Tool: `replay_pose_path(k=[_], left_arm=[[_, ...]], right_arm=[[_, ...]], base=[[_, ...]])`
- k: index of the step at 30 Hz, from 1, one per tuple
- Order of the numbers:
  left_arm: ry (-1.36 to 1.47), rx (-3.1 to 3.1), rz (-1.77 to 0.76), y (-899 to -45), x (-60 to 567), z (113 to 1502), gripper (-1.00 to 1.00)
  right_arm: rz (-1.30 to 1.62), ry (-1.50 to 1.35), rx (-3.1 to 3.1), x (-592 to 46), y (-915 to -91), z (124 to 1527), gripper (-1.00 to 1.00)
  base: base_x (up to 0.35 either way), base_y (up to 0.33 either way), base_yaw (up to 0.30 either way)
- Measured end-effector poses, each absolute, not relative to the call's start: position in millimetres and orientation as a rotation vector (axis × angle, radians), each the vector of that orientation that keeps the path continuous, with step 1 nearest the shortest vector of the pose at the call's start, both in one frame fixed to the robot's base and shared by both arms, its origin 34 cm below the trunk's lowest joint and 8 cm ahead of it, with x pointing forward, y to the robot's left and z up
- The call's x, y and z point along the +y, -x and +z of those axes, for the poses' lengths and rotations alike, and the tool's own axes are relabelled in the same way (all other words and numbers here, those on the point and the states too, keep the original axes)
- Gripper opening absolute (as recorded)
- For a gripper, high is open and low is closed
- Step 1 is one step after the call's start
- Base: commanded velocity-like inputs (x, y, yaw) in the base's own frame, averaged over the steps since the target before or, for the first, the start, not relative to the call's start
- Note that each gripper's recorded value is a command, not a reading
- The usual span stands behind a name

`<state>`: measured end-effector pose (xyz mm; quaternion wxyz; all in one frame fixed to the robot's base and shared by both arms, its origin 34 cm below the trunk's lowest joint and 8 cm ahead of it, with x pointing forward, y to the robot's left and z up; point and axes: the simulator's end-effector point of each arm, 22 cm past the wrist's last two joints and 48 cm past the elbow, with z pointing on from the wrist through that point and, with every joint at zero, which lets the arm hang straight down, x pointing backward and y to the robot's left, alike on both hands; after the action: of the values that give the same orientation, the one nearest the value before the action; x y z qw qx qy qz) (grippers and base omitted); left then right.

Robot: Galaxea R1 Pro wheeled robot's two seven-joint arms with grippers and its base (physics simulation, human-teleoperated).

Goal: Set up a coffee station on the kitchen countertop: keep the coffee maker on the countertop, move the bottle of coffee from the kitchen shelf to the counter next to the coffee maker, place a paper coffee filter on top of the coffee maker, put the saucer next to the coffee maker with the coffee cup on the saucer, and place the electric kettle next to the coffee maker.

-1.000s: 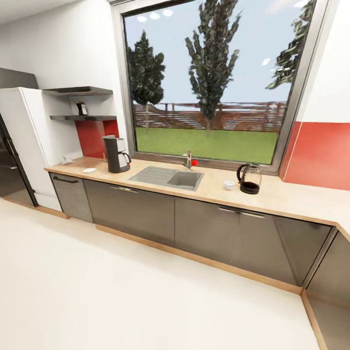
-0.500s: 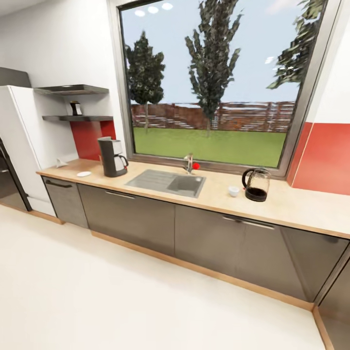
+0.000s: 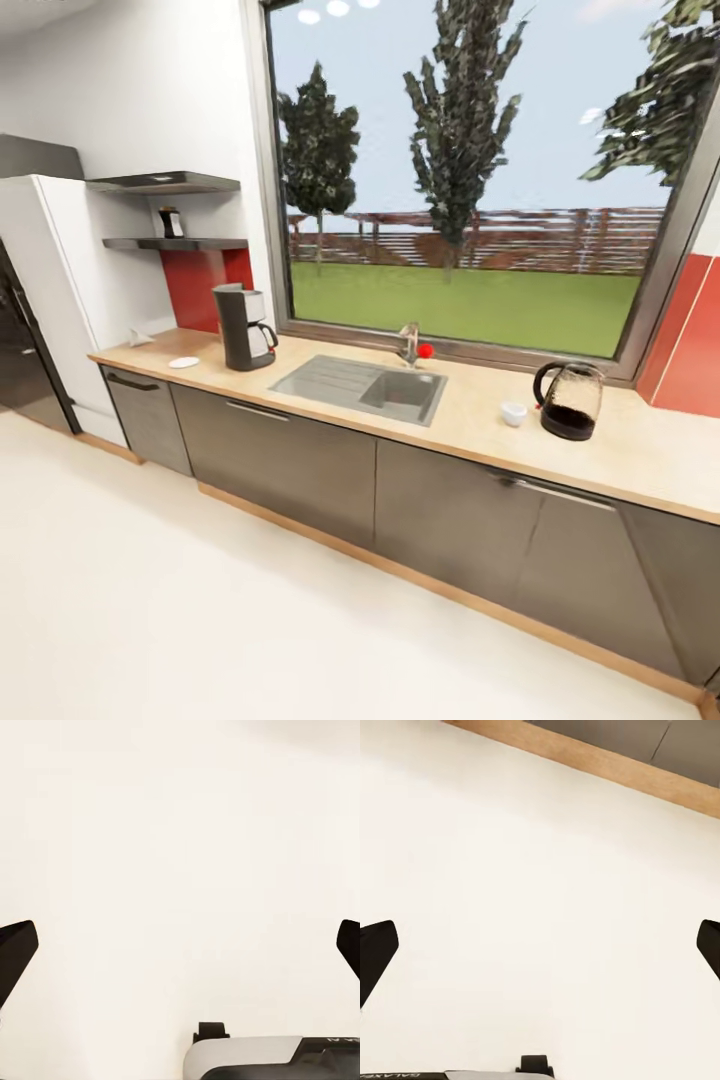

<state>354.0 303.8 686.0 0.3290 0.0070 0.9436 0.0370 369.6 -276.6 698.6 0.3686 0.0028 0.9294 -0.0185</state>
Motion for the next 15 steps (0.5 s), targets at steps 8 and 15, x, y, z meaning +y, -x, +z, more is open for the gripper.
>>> replay_pose_path(k=[8, 15], left_arm=[[-0.017, 2.469, 0.097, -354.0, 303.9, 686.0, 1.00], [-0.017, 2.469, 0.097, -354.1, 303.9, 686.1, 1.00]], right_arm=[[-0.047, -0.007, 2.386, -276.5, -369.6, 698.6, 1.00], [-0.047, -0.006, 2.386, -276.5, -369.6, 698.6, 1.00]], base=[[0.334, 0.000, 0.264], [0.334, 0.000, 0.274]])
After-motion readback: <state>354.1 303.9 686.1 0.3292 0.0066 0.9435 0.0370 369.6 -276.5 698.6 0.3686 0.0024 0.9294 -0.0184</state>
